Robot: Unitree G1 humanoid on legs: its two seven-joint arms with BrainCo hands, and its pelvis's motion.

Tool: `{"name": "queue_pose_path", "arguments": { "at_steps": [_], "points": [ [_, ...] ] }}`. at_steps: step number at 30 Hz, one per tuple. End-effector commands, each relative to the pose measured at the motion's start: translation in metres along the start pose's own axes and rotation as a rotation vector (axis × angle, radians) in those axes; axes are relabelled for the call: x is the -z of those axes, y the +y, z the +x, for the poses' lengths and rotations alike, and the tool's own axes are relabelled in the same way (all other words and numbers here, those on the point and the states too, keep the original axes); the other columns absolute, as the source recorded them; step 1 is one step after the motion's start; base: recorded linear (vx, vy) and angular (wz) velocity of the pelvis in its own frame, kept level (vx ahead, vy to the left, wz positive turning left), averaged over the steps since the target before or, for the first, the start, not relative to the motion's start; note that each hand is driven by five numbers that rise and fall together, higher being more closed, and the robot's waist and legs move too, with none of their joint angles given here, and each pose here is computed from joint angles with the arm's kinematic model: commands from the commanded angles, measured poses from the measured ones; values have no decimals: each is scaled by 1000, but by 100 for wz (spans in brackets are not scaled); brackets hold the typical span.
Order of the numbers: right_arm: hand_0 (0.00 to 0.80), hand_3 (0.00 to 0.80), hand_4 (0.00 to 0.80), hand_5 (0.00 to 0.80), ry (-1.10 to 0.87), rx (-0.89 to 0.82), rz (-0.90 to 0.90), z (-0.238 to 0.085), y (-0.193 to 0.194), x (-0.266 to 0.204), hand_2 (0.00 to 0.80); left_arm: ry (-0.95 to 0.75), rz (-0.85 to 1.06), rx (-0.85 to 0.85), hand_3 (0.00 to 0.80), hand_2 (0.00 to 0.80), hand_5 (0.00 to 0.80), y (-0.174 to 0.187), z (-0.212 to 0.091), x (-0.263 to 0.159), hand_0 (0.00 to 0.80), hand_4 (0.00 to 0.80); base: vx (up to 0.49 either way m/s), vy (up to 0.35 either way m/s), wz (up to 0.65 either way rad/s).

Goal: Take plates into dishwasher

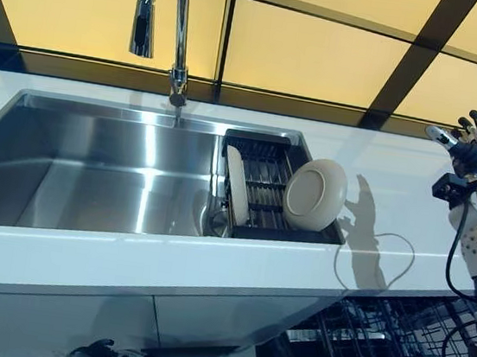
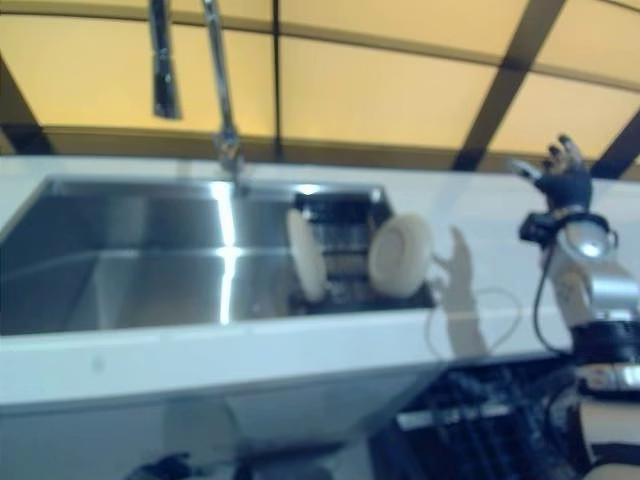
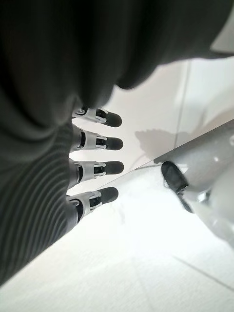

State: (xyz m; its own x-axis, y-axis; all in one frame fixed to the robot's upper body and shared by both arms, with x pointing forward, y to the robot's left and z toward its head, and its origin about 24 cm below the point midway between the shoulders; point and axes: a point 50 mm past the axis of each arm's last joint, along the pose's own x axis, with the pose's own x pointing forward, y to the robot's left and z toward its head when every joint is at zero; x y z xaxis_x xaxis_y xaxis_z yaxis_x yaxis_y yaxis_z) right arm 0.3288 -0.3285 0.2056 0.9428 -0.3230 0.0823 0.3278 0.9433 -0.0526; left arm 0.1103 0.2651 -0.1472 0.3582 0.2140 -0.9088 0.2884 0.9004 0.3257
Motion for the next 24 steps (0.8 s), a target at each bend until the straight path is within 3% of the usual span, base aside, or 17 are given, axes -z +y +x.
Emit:
{"name": "queue_pose_path", "arguments": {
  "at_steps": [1,7,14,24],
  "points": [
    [0,0,0,0,-46,-87,-20,9,0,-36,0,-81,2,-7,0,0,0,3,1,-22,0,0,15,-66,3],
    [0,0,0,0,124,-256,-79,4,6,-5,0,-85,23,-18,0,0,0,3,1,-21,0,0,-7,-35,5],
    [0,0,0,0,243,-422,2,-4,28,20,0,-41,28,-30,0,0,0,8,0,-7,0,0,-3,-2,5],
    [0,0,0,0,363,-461,108,-10,53,49,0,-58,46,-11,0,0,0,5,0,-8,0,0,0,0,0]
  ]
}}
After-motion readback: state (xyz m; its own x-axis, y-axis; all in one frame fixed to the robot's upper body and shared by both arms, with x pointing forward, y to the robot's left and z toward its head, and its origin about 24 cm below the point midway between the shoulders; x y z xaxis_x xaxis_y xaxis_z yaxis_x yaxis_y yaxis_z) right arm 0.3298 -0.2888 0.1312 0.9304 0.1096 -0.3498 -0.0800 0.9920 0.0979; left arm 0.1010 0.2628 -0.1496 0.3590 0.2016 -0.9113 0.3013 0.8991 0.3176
